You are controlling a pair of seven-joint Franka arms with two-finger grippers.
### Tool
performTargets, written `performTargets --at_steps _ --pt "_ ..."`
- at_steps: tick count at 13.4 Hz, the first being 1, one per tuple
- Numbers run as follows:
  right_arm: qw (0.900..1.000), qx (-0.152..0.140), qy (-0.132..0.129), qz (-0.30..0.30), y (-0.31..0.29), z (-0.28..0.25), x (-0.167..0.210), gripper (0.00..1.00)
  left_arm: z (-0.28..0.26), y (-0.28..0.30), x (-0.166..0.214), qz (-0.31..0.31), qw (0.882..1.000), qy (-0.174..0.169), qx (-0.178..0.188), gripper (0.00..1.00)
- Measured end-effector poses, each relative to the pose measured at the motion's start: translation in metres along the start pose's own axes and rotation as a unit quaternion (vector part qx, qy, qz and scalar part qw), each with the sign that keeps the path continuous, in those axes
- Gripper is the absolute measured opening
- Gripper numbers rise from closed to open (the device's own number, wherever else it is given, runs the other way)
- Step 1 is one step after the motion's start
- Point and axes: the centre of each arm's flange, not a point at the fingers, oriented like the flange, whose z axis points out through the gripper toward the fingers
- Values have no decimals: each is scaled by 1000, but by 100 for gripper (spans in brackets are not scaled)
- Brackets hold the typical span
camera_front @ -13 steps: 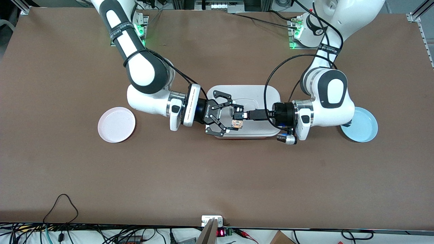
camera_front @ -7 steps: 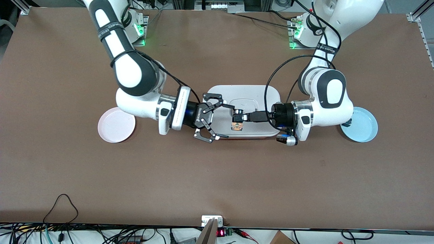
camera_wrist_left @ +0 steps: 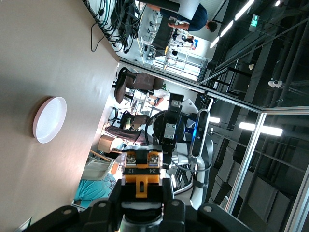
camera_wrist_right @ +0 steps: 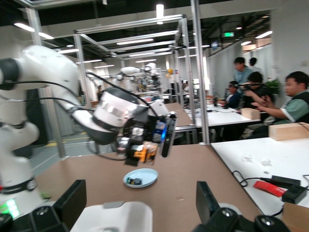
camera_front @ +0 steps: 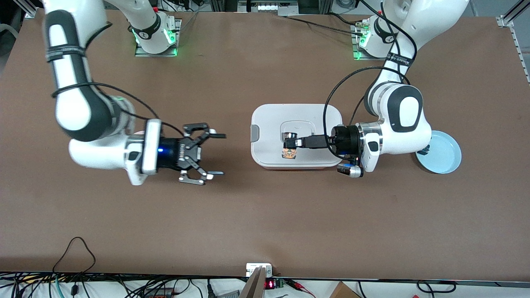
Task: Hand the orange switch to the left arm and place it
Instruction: 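Open the right gripper and withdraw it from the switch, then carry the orange switch with the left gripper toward the light-blue dish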
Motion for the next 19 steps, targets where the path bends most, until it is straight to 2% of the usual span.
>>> performTargets --at_steps 2,4,7,11,13,15,16,17,19 --pt "999 42 -5 -7 -9 -66 9 100 -4 1 0 7 1000 -2 12 34" --pt "997 71 -7 -8 -24 -134 16 100 -17 3 3 17 999 -10 29 34" --pt "996 85 -23 -1 -38 -181 15 100 -49 8 7 26 998 -39 43 34" --pt "990 95 -96 30 -44 -194 -3 100 -98 9 9 36 993 -74 87 34" --pt "981 85 -154 78 -47 -214 -8 100 -117 6 10 36 990 -84 107 34" --pt "964 62 -221 133 -49 -237 4 100 -128 6 10 40 987 -86 127 34" --pt "950 45 -262 165 -53 -248 17 100 -130 6 9 42 985 -88 139 34" --pt "932 23 -303 197 -60 -258 34 100 -132 5 7 45 983 -91 155 34" --pt "884 -40 -382 265 -83 -273 78 100 -142 4 4 53 975 -96 195 34"
